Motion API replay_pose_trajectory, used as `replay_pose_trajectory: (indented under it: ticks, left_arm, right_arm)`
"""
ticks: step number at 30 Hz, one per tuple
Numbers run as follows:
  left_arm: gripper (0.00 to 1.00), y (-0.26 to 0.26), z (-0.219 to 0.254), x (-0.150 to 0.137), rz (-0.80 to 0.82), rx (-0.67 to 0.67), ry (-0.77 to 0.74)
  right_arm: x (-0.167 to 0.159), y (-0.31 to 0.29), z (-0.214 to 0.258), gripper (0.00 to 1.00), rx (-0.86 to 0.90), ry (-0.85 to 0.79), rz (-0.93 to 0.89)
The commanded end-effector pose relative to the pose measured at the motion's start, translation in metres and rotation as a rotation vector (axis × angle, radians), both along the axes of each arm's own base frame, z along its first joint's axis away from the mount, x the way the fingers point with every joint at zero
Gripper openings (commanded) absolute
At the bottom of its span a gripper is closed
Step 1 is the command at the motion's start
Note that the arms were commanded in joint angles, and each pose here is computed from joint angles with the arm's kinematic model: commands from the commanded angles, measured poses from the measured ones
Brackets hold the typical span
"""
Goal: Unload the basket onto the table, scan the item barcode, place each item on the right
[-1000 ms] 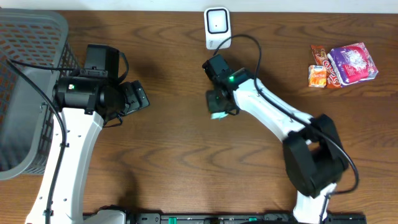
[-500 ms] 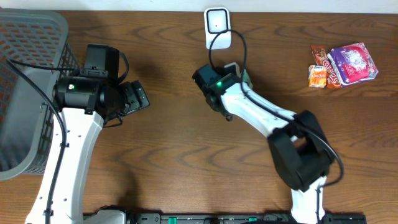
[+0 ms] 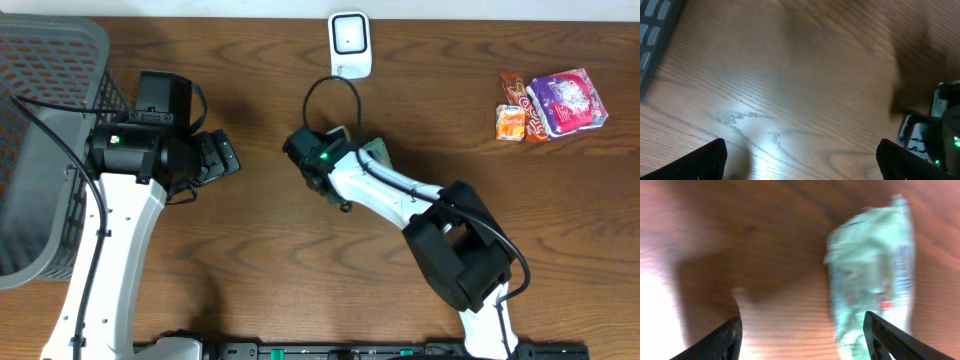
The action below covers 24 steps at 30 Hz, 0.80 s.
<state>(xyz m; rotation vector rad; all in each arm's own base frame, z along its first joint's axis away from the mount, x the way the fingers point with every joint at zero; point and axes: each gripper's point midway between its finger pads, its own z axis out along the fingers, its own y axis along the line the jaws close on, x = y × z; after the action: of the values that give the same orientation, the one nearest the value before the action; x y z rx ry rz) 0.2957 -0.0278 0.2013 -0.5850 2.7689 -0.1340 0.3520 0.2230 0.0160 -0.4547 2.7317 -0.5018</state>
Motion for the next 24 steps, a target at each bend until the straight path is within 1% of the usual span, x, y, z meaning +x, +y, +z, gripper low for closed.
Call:
replay_pose_trajectory:
  ticks: [1,4,5,6,8,10,12,16,18,19,20,22,24]
  left_arm:
    - [0.95,0.004,0.001,-0.001,0.003,0.013,-0.003]
    - [0.95,0.004,0.001,-0.001,0.003,0.013,-0.003]
    - [0.95,0.004,0.001,-0.001,0.003,0.013,-0.003]
    - [0.95,0.004,0.001,-0.001,0.003,0.013,-0.003]
    - [0.95,0.004,0.001,-0.001,0.003,0.013,-0.003]
    - [0.95,0.004,0.001,-0.001,0.003,0.014,-0.003]
    - [0.95,0.004,0.001,-0.001,0.003,0.013,-0.003]
    - [0.95,0.004,0.001,-0.001,0.003,0.013,-0.003]
    - [0.95,0.004,0.001,-0.001,0.003,0.013,-0.003]
    - [0.95,0.004,0.001,-0.001,0.003,0.013,-0.003]
    - [0.95,0.004,0.001,-0.001,0.003,0.013,-0.003]
    - [0.95,0.004,0.001,-0.001,0.003,0.013,-0.003]
    - [0.95,0.004,0.001,-0.001,0.003,0.013,-0.003]
  right_arm:
    - [0.006,0.025,0.019,0.74,0.136,0.026,0.001]
    - [0.017,0.029,0.048,0.78,0.207,0.032,-0.021]
    - [0.021,0.028,0.056,0.83,0.221,0.031,-0.03]
    - [0.025,0.025,0.066,0.85,0.232,0.033,-0.036]
    - [0.034,0.016,0.086,0.85,0.238,0.048,-0.017]
    - [0.039,0.006,0.097,0.81,0.229,0.073,0.019]
    - [0.041,-0.007,0.099,0.77,0.212,0.104,0.047]
    - [0.036,-0.037,0.09,0.74,0.178,0.201,0.074]
    - [0.036,-0.056,0.087,0.65,0.151,0.235,0.075]
    - [0.039,-0.065,0.087,0.62,0.145,0.234,0.056]
    - [0.043,-0.073,0.087,0.6,0.153,0.231,0.033]
    - [0.05,-0.08,0.086,0.52,0.226,0.232,-0.003]
    - [0.054,-0.08,0.085,0.49,0.328,0.252,-0.025]
